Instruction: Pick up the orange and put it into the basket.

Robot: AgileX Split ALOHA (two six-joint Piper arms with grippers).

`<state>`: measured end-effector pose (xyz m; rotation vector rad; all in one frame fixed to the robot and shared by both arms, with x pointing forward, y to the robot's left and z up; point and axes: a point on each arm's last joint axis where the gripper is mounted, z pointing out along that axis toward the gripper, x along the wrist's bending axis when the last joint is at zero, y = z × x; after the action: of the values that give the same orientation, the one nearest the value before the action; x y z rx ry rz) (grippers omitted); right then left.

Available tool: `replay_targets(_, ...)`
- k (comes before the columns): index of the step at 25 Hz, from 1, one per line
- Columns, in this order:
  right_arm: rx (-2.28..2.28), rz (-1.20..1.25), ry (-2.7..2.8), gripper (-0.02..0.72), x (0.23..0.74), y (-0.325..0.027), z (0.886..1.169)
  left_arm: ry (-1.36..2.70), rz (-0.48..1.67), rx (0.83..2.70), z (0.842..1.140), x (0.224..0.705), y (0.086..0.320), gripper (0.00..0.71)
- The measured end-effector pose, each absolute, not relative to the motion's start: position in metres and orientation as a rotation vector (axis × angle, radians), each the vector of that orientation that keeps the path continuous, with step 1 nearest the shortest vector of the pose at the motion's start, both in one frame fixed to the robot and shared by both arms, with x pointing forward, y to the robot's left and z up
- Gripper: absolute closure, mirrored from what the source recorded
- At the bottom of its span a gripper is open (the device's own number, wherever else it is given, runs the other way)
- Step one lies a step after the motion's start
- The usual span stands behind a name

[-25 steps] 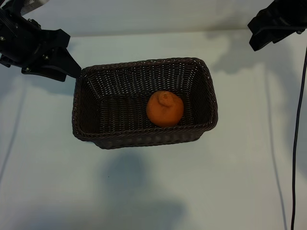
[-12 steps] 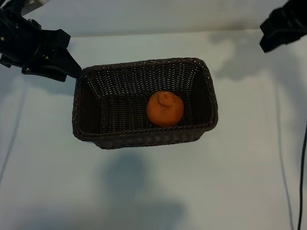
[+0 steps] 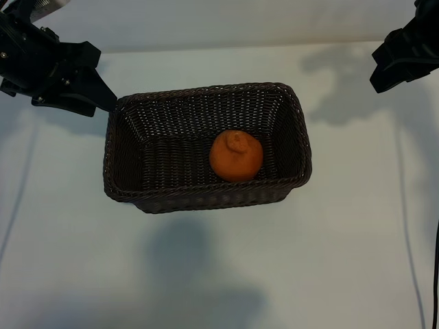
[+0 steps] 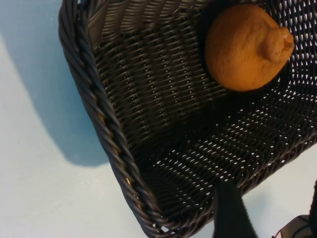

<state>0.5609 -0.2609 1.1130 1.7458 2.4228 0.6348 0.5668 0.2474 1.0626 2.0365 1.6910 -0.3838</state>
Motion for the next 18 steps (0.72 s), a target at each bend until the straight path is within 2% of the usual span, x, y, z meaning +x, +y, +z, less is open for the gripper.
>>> replay_targets(18,1.741,0.634,2.426,0.236,0.5608,-0.2609,1.1128,1.691,-0.383,2.037,1.0625,0.5668,0.2475,0.285)
